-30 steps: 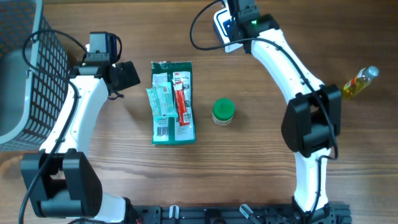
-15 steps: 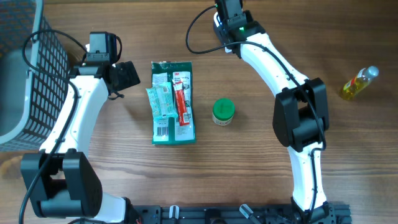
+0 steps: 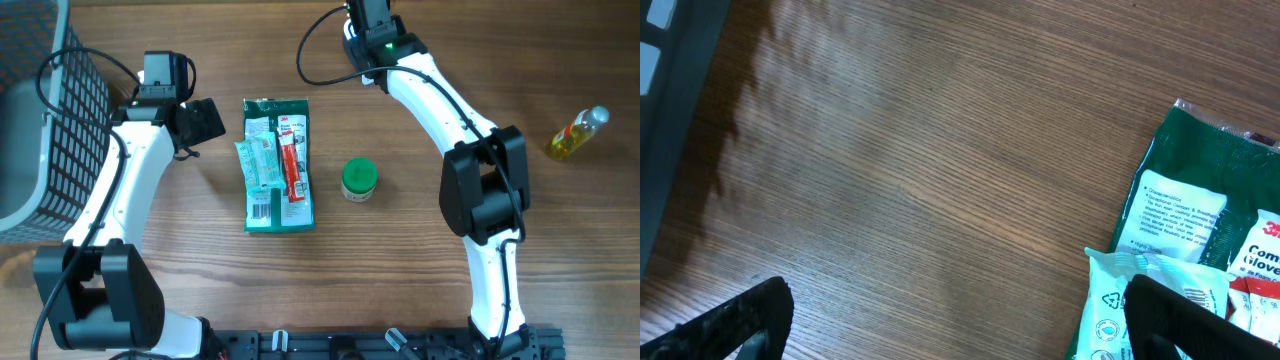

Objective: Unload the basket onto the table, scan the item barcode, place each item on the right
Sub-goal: 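Hold the Kleenex pack in front of the white scanner, right gripper, then carry the Kleenex pack away from the scanner toward the right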

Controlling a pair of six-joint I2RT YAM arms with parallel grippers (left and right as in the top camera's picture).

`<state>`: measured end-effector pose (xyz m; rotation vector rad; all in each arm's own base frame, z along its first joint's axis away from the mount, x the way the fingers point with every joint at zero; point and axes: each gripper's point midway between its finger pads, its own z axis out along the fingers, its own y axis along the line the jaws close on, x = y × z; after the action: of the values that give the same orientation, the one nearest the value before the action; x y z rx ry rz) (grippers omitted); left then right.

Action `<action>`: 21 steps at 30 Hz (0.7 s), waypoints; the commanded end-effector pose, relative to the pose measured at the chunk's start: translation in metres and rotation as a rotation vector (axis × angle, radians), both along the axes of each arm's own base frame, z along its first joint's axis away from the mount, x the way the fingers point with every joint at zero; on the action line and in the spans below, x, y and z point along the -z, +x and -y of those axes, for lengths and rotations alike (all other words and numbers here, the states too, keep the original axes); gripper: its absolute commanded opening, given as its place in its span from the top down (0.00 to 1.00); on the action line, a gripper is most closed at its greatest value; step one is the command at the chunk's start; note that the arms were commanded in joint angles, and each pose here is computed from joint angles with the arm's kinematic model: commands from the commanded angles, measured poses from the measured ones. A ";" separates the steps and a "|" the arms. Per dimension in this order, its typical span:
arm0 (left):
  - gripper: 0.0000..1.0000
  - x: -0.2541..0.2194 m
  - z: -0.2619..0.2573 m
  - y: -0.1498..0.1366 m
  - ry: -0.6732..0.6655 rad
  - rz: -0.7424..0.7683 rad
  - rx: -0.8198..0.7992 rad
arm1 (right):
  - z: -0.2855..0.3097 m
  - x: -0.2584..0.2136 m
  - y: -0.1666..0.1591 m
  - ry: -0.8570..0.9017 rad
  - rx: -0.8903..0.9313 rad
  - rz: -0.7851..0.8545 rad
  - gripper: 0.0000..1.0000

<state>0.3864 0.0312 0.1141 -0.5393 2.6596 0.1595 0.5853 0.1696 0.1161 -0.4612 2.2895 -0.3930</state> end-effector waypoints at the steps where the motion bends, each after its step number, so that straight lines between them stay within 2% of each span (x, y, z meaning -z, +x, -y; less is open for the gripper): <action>1: 0.00 0.004 -0.003 -0.001 0.008 -0.012 -0.007 | -0.007 -0.026 0.001 0.082 0.000 0.045 0.96; 14: 0.00 0.004 -0.003 -0.001 0.008 -0.012 -0.007 | 0.015 -0.068 0.000 0.073 0.048 0.114 0.96; 21: 0.00 0.004 -0.003 -0.001 0.008 -0.012 -0.007 | 0.030 -0.108 -0.032 0.078 0.071 0.082 0.96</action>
<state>0.3864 0.0312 0.1141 -0.5393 2.6596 0.1595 0.5685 0.1486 0.1765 -0.3925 2.2764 -0.3713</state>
